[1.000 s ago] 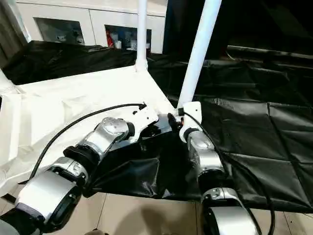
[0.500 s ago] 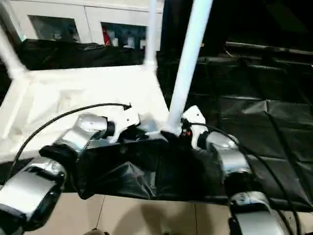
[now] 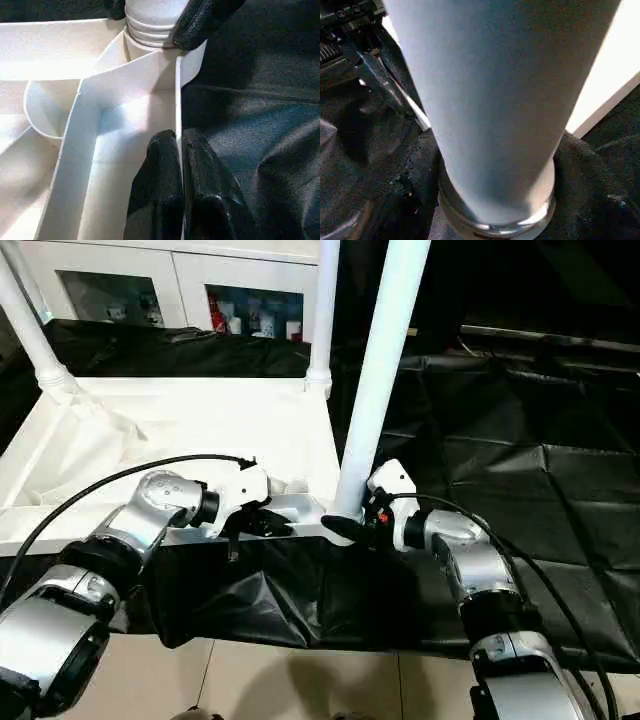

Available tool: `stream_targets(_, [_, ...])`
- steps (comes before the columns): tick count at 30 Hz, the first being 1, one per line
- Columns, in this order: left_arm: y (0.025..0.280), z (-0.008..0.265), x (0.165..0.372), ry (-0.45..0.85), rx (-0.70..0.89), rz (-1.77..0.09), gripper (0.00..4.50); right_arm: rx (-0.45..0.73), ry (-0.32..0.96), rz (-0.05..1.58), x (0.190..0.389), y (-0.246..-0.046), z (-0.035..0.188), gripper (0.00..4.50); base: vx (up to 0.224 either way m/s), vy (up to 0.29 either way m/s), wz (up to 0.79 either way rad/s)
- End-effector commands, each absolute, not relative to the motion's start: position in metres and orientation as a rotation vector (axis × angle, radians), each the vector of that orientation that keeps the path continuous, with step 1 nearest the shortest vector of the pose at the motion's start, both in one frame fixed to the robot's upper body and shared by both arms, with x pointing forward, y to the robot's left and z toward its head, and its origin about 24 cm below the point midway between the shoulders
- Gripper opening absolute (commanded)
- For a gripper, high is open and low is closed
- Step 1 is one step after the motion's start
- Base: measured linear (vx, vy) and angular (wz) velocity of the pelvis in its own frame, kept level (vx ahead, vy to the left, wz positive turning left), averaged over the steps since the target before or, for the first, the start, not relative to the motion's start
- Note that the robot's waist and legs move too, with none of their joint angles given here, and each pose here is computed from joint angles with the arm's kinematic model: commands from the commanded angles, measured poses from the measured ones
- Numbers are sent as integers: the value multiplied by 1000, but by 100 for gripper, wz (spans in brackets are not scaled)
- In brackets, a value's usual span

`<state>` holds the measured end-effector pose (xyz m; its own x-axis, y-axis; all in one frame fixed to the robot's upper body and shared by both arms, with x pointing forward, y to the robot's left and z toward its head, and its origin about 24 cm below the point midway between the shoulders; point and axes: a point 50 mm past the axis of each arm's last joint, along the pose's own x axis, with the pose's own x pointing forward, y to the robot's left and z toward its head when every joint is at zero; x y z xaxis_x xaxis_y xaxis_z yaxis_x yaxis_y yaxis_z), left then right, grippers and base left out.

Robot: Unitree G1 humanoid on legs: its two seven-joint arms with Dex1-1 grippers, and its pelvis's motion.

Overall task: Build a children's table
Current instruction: Rotate leg to tighten

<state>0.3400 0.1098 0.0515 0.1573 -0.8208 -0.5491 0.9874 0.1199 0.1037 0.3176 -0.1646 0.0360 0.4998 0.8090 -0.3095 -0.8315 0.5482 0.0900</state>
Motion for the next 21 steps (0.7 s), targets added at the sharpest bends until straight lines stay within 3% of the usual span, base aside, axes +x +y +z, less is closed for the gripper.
stream_targets(1, [112, 36, 332, 450, 432, -1371, 0, -44, 353, 1001, 313, -160, 30, 275, 0, 0, 0])
stream_targets(9, [98, 35, 343, 436, 433, -1192, 0, 48, 373, 744, 317, -149, 12, 274, 0, 0, 0])
stream_targets(11, [79, 36, 352, 438, 436, -1041, 0, 93, 407, 509, 322, -137, -1, 274, 0, 0, 0])
stream_targets(14, [53, 35, 351, 436, 433, -997, 0, 120, 436, 290, 328, -126, -8, 273, 0, 0, 0])
stream_targets(19, [28, 34, 343, 413, 444, -1044, 0, 119, 418, 280, 334, -105, -2, 273, 0, 0, 0])
stream_targets(21, [20, 33, 339, 404, 444, -1083, 0, 91, 373, 343, 335, -94, 4, 329, 0, 0, 0])
